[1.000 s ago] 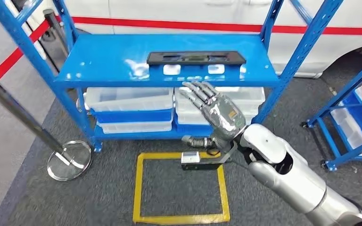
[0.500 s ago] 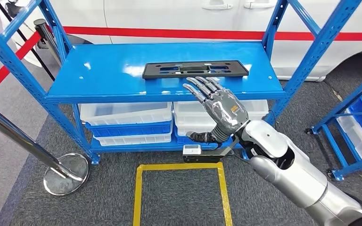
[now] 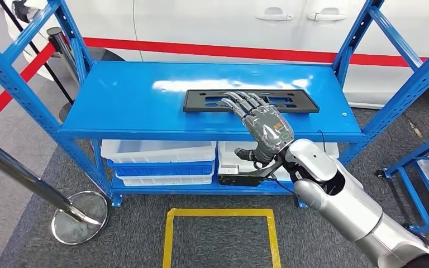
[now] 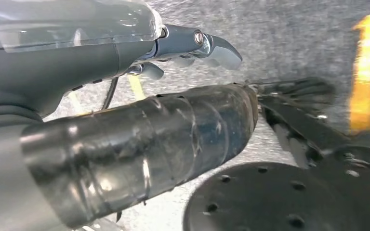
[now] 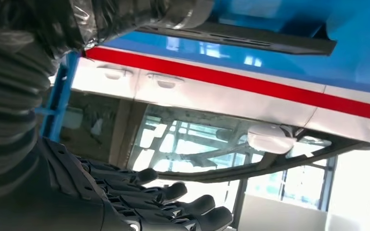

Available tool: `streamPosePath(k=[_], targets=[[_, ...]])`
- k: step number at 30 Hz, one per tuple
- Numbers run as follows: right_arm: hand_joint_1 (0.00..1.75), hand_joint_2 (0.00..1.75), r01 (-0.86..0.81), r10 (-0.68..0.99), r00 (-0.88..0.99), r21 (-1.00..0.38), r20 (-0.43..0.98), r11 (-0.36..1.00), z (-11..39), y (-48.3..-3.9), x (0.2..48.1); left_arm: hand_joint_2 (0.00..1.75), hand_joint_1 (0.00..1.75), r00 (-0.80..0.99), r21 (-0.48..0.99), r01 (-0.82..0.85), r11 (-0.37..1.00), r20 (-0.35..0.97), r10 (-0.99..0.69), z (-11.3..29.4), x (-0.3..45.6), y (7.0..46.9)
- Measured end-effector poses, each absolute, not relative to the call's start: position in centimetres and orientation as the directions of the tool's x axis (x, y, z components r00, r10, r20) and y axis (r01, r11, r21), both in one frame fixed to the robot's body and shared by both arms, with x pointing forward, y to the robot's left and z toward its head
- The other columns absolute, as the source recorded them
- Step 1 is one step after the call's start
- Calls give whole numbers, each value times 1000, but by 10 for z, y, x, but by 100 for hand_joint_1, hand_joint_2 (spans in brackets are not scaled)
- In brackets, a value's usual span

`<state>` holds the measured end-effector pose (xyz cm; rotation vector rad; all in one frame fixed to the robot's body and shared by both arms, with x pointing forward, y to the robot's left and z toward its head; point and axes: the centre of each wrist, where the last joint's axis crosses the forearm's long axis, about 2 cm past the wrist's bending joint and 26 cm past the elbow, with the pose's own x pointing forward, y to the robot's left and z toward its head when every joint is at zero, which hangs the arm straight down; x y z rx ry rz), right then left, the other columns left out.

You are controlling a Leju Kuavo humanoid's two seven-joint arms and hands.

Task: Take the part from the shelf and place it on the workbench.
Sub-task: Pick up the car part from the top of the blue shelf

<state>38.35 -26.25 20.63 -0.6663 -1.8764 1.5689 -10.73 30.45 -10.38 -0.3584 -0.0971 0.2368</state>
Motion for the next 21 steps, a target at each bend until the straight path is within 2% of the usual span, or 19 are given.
streamPosePath(k=[14,21], targets=[[0,175,-45,726,-669,-984,158,173,194,-268,383,0,0,964,-359,-224,906,56,261,-103,-109,306],[0,175,-103,738,-655,-986,164,127,183,-272,382,0,0,964,-367,-223,903,56,261,-103,-109,307]])
